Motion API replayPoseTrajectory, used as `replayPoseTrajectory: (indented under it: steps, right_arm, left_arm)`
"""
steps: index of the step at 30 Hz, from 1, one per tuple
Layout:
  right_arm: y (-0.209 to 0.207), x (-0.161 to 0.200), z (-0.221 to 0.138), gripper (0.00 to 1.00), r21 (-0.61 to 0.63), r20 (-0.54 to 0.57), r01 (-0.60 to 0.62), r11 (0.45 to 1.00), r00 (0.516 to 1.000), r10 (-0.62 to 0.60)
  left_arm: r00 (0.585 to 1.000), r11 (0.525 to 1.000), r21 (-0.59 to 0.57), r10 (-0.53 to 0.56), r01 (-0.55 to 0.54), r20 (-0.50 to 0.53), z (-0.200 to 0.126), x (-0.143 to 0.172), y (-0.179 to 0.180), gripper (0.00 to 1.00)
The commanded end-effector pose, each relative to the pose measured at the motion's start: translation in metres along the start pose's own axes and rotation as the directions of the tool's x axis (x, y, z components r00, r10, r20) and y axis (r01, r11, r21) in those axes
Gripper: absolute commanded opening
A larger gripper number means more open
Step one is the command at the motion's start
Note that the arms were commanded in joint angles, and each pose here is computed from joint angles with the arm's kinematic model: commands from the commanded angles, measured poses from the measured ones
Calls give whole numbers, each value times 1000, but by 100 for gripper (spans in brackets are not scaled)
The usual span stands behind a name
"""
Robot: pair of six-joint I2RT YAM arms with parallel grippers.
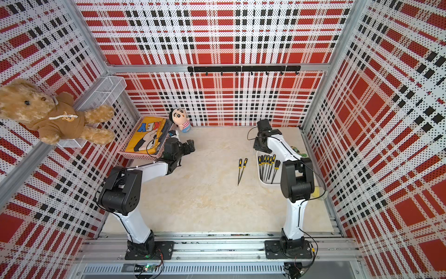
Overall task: Take the file tool out of the storage box
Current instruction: Pick up the file tool from the storage box.
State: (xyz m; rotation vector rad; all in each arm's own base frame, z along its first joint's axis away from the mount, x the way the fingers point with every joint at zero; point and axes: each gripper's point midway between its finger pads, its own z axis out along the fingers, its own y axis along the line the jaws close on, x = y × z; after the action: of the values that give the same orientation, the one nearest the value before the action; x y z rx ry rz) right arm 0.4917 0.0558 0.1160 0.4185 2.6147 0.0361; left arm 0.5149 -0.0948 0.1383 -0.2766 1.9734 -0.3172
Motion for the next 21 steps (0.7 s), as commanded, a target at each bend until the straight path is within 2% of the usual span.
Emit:
replayPoseTrajectory:
  steps: [1, 6, 21]
  right_arm:
    - [-29, 16, 9, 34, 67, -61, 7, 998, 998, -3]
    - [-53, 15, 25, 33, 106, -81, -6, 994, 997, 15]
    - [-80, -4, 56, 32, 171, -75, 5, 985, 997, 8]
  left_arm:
    - [1000, 1000, 8, 4, -4, -2, 1, -1, -1, 96]
    - [1000, 1000, 9, 3, -3, -2, 1, 0, -2, 96]
    - [1000, 1000, -6, -2, 2, 1, -3, -1, 7, 96]
